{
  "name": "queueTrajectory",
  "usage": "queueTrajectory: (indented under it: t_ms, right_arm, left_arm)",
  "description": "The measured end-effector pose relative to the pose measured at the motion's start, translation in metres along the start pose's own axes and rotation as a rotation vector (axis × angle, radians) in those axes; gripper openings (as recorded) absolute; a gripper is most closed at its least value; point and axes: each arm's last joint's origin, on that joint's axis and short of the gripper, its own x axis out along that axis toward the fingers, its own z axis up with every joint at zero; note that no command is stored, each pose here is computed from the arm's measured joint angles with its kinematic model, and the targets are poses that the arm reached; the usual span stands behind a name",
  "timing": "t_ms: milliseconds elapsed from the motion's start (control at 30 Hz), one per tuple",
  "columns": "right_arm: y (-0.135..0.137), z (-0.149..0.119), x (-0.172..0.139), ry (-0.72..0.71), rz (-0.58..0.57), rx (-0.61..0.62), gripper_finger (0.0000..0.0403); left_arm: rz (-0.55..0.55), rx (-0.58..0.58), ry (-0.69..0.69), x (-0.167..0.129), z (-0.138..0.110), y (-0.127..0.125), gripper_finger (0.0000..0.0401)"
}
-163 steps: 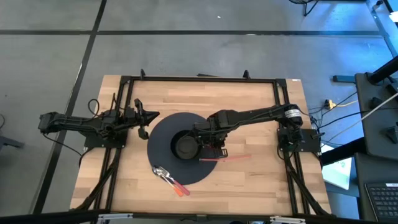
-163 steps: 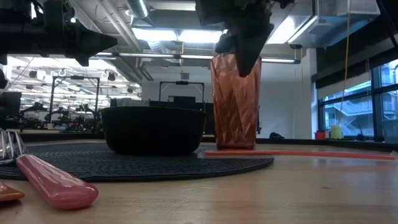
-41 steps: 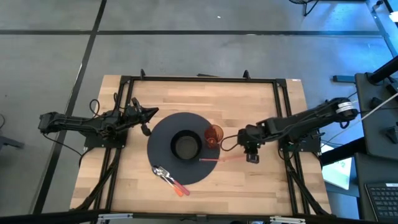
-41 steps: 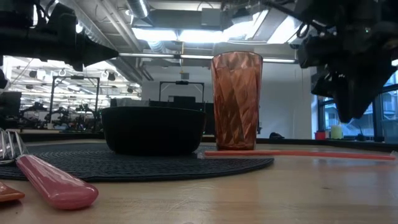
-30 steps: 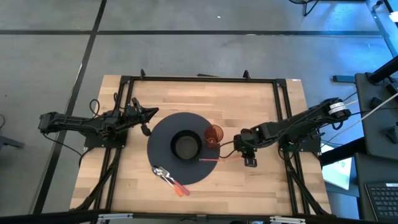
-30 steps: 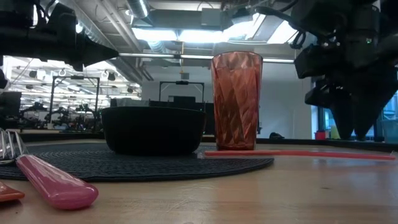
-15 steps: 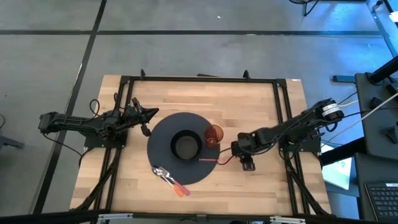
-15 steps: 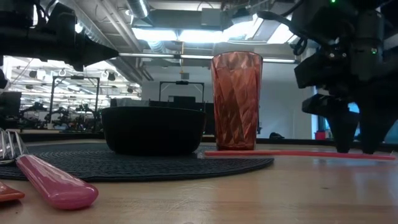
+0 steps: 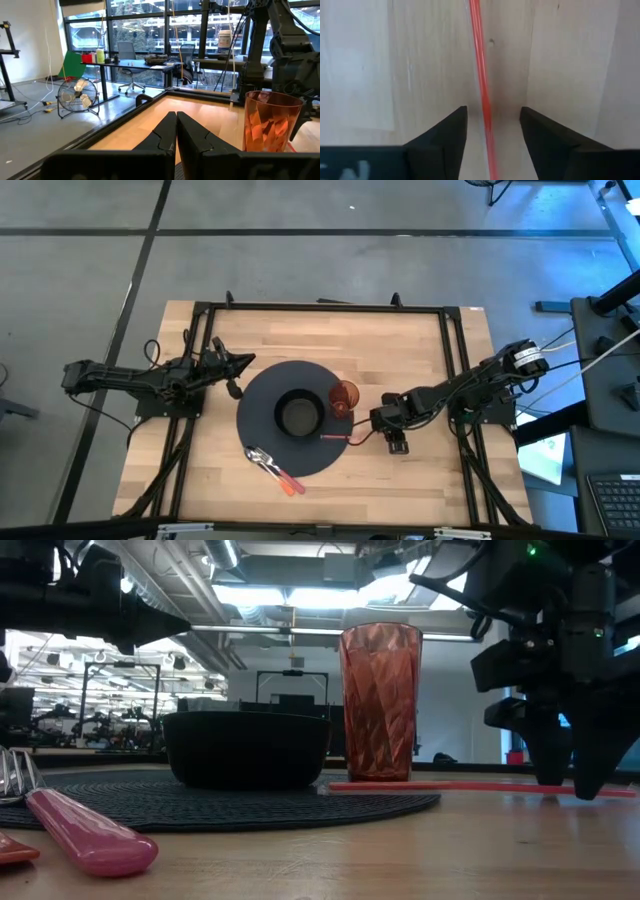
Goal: Pick & Place Utensil
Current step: Put the red straw into the orange cup
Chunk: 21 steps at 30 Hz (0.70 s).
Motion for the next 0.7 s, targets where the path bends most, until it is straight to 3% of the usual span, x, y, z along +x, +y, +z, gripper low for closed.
queueTrajectory:
  t_ms: [467,700]
  right_arm:
    - [-0.0019,-0.0049,0.0060,0.075,-0.007,0.009,0.0014]
    - [-0.0014,-0.0070,0.0049,0.097,0.019,0.038,0.0008]
  left_arm:
    - [0.000,-0.004,-0.001,0.0000,0.0001,0.0000,0.0008]
    - [0.000,-0.019,-0.001,0.0000,0.0001,0.0000,0.0008]
